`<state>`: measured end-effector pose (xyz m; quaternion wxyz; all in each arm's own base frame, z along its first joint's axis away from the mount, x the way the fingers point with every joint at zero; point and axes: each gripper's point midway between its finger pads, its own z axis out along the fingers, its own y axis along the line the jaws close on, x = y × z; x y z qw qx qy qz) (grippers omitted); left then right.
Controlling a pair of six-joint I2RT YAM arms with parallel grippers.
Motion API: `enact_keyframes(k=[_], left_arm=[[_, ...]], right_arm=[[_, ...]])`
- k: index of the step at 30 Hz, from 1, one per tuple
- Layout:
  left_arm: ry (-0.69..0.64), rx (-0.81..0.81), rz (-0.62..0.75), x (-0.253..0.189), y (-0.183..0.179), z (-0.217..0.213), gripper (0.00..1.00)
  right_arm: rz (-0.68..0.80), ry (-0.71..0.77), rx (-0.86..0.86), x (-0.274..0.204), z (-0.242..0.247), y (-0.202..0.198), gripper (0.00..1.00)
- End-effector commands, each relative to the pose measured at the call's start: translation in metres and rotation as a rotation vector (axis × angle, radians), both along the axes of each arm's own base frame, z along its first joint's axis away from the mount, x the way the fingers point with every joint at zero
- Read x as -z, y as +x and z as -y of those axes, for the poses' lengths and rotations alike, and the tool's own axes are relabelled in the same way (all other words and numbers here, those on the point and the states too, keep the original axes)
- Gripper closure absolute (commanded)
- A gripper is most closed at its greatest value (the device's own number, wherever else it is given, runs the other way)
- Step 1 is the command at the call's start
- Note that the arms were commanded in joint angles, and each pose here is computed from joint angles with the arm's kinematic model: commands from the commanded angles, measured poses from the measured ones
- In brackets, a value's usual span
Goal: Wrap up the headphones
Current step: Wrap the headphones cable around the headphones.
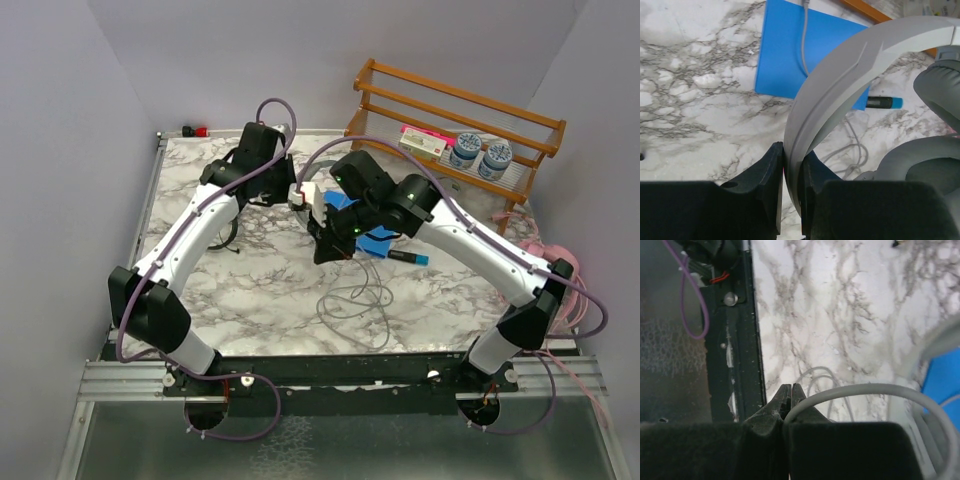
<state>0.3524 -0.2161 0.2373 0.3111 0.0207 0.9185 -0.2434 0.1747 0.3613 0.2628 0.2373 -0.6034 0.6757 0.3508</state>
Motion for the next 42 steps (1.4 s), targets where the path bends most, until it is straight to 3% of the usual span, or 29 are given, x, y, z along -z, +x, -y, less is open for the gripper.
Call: enact_keyframes(k=[1, 8, 13, 19, 26, 32, 42], left_arm=[[0.116, -0.074, 0.139, -0.01, 0.006, -0.032, 1.0], [0.44, -0.163, 0.29, -0.002, -0.007, -0.099, 1.0], [0.513, -0.021, 0.344, -0.001, -0.024, -0.089, 1.0], [0.454, 0.279, 0.344, 0.014, -0.063, -0.031, 1.0], [0.33, 0.476, 0.371, 0.008, -0.099, -0.009, 1.0], [0.194, 0.609, 0.381, -0.002, -0.128, 0.01, 1.0], [0.012, 0.685, 0.466, -0.052, -0.158, 0.023, 1.0]], right_arm=[[0.193, -0.012, 0.212, -0.035, 0.022, 0.034, 0.99], [0.274, -0.151, 0.364, -0.036, 0.051, 0.058, 0.99], [0.432, -0.26, 0.537, -0.034, 0.069, 0.101, 0.99], [0.566, -0.224, 0.585, -0.049, 0.063, 0.129, 0.99], [0.688, -0.072, 0.64, -0.072, 0.059, 0.142, 0.99], [0.663, -0.008, 0.578, -0.059, 0.048, 0.133, 0.98], [0.572, 0.077, 0.68, -0.041, 0.071, 0.157, 0.97]])
